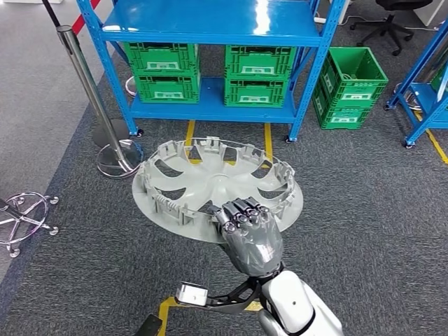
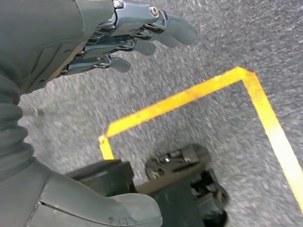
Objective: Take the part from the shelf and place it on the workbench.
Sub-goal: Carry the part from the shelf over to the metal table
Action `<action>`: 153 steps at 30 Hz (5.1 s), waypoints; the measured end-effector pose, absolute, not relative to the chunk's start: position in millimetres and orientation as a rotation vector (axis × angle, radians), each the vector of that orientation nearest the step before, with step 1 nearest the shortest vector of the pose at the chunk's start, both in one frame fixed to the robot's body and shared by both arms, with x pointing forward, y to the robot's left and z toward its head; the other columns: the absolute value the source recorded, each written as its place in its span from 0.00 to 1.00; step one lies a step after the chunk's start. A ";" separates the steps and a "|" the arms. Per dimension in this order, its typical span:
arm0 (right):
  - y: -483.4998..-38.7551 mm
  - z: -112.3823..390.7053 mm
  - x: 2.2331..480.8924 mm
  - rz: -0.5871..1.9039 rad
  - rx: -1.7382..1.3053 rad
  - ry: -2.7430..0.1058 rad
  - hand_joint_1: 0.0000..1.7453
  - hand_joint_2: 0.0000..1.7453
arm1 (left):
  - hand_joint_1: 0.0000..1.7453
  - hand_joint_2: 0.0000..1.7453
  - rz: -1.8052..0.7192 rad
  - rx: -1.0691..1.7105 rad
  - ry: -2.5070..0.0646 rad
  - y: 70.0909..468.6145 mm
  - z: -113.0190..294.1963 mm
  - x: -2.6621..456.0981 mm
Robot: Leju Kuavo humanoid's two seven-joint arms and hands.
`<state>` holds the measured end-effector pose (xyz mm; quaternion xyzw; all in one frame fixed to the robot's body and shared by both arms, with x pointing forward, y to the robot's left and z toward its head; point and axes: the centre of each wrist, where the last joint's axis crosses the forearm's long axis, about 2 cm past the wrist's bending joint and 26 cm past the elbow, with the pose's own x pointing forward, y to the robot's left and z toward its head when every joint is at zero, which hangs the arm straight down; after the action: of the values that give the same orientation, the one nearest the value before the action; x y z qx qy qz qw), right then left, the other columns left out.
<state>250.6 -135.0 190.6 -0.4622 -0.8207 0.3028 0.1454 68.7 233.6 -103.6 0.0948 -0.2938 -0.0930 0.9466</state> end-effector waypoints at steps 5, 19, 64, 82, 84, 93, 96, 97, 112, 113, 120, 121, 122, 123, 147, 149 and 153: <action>-134.2 190.8 250.2 0.874 -1.329 -2.369 1.00 1.00 | 0.00 1.00 -0.154 0.160 -0.612 233.6 -104.0 67.7; -136.7 191.6 252.8 0.891 -1.337 -2.366 1.00 1.00 | 0.00 1.00 -0.153 0.174 -0.612 235.4 -104.2 67.2; -144.8 193.2 272.1 0.960 -1.401 -2.343 1.00 1.00 | 0.00 1.00 -0.159 0.171 -0.588 236.0 -104.1 68.5; -146.4 191.5 276.0 0.966 -1.417 -2.333 1.00 1.00 | 0.00 1.00 -0.158 0.168 -0.575 234.9 -104.0 68.3; -146.3 191.8 276.2 0.962 -1.418 -2.331 1.00 1.00 | 0.00 1.00 -0.158 0.169 -0.569 235.6 -104.4 66.4; -146.3 190.4 275.7 0.970 -1.416 -2.330 1.00 1.00 | 0.00 1.00 -0.159 0.162 -0.570 235.5 -104.2 68.0; -147.1 191.5 276.9 0.963 -1.423 -2.327 1.00 1.00 | 0.00 1.00 -0.160 0.157 -0.572 235.4 -103.8 70.2; -147.5 192.2 277.7 0.962 -1.427 -2.328 1.00 1.00 | 0.00 1.00 -0.160 0.156 -0.571 235.4 -103.8 70.2; -152.6 191.0 279.8 0.991 -1.441 -2.332 1.00 1.00 | 0.00 1.00 -0.159 0.151 -0.562 233.7 -103.6 70.5; -152.5 191.4 280.1 0.991 -1.442 -2.333 1.00 1.00 | 0.00 1.00 -0.159 0.151 -0.561 233.8 -103.8 69.8; -152.7 191.4 280.1 0.992 -1.443 -2.333 1.00 1.00 | 0.00 1.00 -0.159 0.152 -0.560 234.2 -103.8 69.8; -152.6 191.3 280.0 0.993 -1.443 -2.333 1.00 1.00 | 0.00 1.00 -0.159 0.152 -0.559 234.3 -103.9 69.2; -152.6 191.2 279.9 0.993 -1.442 -2.334 1.00 1.00 | 0.00 1.00 -0.159 0.152 -0.558 234.5 -104.0 68.8; -152.5 191.2 279.9 0.994 -1.442 -2.334 1.00 1.00 | 0.00 1.00 -0.159 0.152 -0.558 234.7 -104.0 68.7; -149.5 194.6 284.0 0.968 -1.454 -2.327 1.00 1.00 | 0.00 1.00 -0.166 0.140 -0.504 234.1 -104.6 65.4; -149.1 194.5 283.8 0.966 -1.453 -2.325 1.00 1.00 | 0.00 1.00 -0.166 0.140 -0.506 234.1 -104.4 66.9; -148.3 192.8 282.9 0.969 -1.449 -2.319 1.00 1.00 | 0.00 1.00 -0.165 0.140 -0.503 234.4 -104.4 67.2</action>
<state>282.9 -148.3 192.8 -0.4958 -0.7937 0.3315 0.1200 67.2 234.4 -104.4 0.0693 -0.2485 -0.0816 0.9627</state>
